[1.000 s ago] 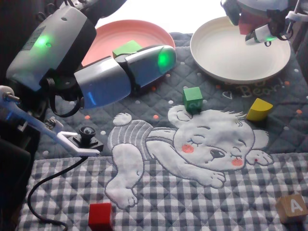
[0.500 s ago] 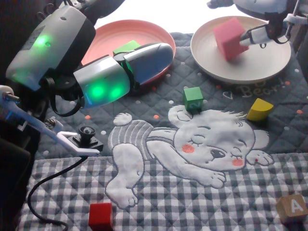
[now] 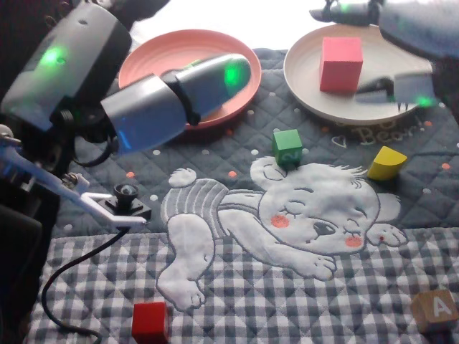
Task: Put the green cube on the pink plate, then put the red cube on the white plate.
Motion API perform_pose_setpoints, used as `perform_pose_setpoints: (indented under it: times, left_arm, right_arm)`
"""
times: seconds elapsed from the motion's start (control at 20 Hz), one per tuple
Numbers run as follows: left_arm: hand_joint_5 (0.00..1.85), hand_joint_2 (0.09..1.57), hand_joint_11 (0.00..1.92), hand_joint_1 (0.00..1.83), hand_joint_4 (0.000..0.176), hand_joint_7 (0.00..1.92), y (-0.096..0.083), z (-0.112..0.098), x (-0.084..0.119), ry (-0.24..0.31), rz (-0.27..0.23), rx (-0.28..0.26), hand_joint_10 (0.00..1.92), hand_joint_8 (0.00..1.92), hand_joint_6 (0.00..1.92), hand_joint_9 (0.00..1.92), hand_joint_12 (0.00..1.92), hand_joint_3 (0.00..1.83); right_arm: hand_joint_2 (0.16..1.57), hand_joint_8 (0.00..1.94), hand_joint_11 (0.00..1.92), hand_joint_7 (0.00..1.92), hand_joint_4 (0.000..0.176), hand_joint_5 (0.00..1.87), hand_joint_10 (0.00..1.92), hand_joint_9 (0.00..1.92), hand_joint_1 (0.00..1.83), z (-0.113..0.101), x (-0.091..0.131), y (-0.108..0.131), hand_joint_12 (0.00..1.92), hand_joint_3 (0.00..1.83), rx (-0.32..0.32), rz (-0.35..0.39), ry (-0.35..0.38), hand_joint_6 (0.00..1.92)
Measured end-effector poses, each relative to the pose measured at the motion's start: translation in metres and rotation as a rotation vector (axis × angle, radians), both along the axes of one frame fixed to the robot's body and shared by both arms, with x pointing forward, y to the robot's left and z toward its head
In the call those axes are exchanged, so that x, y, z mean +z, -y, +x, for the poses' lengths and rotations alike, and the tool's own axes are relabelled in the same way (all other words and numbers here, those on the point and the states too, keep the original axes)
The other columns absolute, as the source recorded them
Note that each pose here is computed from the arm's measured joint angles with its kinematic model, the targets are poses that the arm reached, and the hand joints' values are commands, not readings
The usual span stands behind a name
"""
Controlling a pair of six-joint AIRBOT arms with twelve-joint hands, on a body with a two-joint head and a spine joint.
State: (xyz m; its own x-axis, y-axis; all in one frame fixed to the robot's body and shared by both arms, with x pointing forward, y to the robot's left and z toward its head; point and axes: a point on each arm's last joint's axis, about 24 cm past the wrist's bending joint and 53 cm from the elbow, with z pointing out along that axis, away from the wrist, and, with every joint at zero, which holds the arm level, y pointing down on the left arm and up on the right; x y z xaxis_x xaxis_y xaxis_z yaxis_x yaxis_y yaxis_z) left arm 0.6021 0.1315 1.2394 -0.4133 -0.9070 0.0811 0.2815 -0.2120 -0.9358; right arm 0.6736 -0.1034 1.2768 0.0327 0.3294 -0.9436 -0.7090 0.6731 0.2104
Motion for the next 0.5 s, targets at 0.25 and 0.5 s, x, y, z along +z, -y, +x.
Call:
perform_pose_setpoints:
  times: [0.25,0.5]
  left_arm:
    - [0.34,1.02,0.00,0.54,0.049,0.22,-0.005,-0.002,0.002,0.014,-0.007,0.013,0.00,0.00,0.00,0.23,1.04,0.01]
    - [0.38,1.03,0.00,0.52,0.079,0.31,-0.009,-0.002,0.006,0.033,-0.019,0.029,0.01,0.01,0.01,0.28,1.05,0.00]
  right_arm:
    - [1.00,0.02,0.00,0.53,0.000,0.52,0.51,0.26,0.84,-0.069,0.010,-0.009,1.27,0.01,0.118,0.084,0.102,0.06]
    - [1.01,0.00,0.00,0.42,0.000,0.45,0.50,0.08,0.79,-0.117,0.016,-0.011,1.20,0.01,0.190,0.179,0.179,0.44]
